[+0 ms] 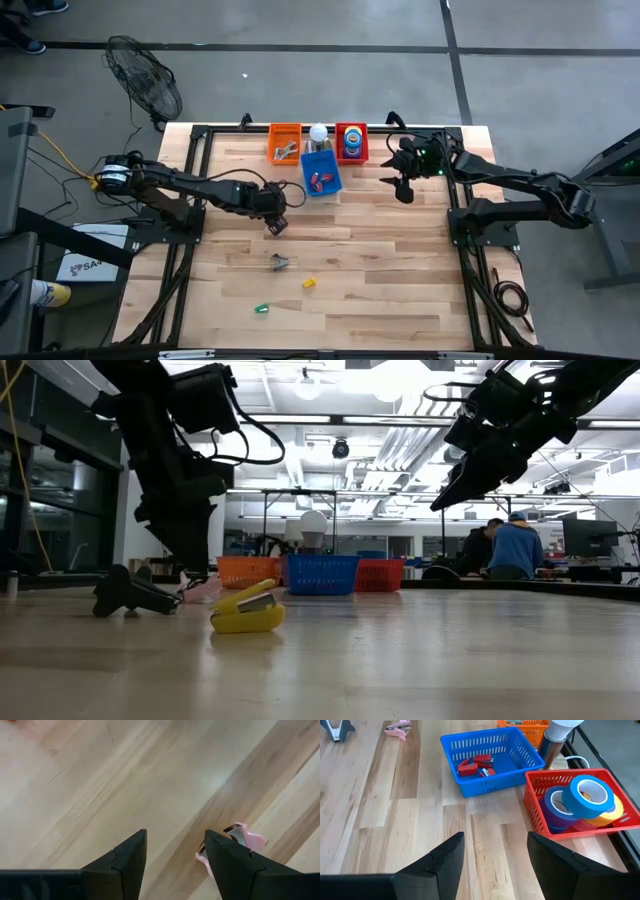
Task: Pick and place Stapler, Stapler remover, tape
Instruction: Put the pink staple remover into the orange basket
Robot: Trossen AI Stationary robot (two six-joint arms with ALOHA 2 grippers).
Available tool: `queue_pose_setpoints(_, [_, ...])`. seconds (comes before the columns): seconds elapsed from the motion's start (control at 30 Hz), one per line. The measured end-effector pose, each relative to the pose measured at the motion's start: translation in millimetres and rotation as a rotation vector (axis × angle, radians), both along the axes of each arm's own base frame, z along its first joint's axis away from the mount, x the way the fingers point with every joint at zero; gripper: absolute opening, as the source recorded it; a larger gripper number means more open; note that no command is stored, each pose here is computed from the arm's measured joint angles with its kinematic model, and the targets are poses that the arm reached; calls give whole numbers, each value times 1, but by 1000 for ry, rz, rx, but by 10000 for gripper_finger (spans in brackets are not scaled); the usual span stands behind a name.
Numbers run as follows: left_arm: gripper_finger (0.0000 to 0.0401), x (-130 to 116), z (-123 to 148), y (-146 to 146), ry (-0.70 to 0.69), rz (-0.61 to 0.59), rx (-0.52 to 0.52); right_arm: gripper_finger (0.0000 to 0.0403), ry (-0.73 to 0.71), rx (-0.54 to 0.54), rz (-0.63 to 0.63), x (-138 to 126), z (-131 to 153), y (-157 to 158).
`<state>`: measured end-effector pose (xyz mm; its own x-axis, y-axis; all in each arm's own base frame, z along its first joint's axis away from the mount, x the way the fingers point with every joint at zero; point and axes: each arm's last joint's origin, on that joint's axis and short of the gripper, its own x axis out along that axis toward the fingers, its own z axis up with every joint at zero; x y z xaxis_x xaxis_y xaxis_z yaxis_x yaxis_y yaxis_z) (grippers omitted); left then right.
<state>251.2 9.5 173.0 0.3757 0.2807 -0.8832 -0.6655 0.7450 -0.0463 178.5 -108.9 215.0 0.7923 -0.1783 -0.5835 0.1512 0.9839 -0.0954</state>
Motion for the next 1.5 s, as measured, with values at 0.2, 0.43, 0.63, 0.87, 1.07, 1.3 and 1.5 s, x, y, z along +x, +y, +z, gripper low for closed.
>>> queue_pose_setpoints(0.2, [193,-5,1,0,17,66,-13,208,5,2,1,0,0,0])
queue_pose_setpoints(0.43, [193,-21,15,-13,-14,196,60,208,15,7,-4,-1,-1,0])
queue_pose_setpoints(0.63, [193,-27,20,-39,-98,248,62,208,35,-1,-42,-2,-2,0])
queue_pose_setpoints(0.87, [214,-29,15,-72,-182,293,-1,208,63,10,-76,-3,-4,0])
queue_pose_setpoints(1.07, [266,-22,-2,-93,-205,323,-41,208,59,27,-61,-3,-5,1])
queue_pose_setpoints(1.3, [280,-7,-28,-105,-232,356,-73,208,78,28,-21,-3,-19,10])
queue_pose_setpoints(1.5, [280,4,-52,-106,-240,380,-7,208,74,21,8,-1,-20,16])
